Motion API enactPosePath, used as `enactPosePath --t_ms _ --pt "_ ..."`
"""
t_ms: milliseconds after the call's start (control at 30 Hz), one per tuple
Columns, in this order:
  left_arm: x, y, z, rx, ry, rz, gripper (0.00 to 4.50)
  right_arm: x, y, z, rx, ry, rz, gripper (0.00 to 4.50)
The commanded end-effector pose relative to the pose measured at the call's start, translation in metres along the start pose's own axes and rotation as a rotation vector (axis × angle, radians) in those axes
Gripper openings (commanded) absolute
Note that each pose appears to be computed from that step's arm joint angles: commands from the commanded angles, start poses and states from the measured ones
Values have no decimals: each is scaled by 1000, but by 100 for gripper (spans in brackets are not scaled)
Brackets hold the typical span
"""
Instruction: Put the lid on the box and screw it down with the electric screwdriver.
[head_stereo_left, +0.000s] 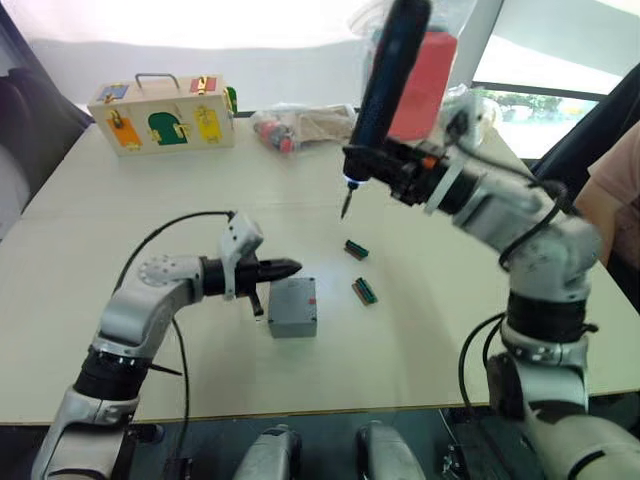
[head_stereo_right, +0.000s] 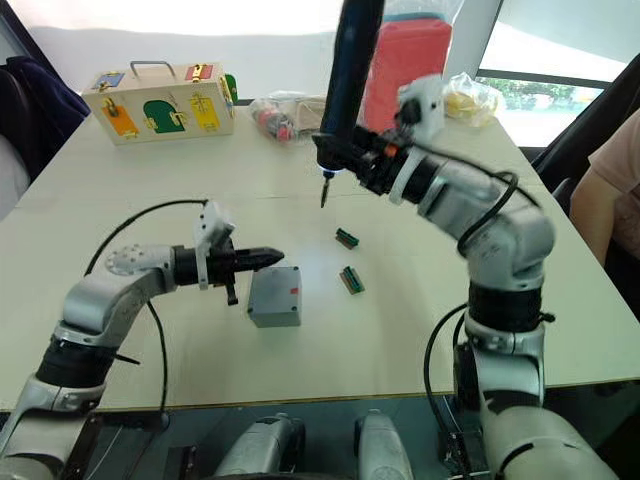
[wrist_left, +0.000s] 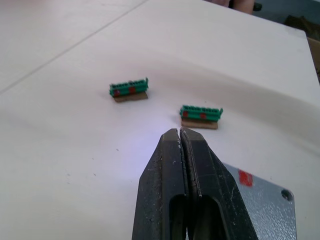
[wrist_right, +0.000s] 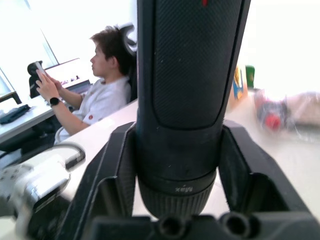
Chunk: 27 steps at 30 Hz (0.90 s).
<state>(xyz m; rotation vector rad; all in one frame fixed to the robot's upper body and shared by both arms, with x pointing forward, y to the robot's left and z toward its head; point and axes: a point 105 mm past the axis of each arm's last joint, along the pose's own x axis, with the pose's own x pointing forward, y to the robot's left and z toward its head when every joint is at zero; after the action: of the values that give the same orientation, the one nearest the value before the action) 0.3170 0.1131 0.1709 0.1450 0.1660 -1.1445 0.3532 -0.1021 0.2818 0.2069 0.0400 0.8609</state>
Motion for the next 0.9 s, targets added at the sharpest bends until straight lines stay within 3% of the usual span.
enactPosePath --t_ms 33,100,300,567,900 --pt "-13 -16 24 145 71 -125 0 -39 -52 -18 76 327 -261 177" --pt "-15 -25 29 198 118 -202 0 -64 -63 -34 139 498 -298 177" --pt "-9 -42 20 280 200 -339 0 -103 -82 -65 324 757 -391 177" --pt "0 -56 1 254 199 -357 0 -108 -92 -91 423 907 -441 177" --pt "-4 -55 -5 223 200 -289 0 -94 -105 -105 395 947 -453 177"
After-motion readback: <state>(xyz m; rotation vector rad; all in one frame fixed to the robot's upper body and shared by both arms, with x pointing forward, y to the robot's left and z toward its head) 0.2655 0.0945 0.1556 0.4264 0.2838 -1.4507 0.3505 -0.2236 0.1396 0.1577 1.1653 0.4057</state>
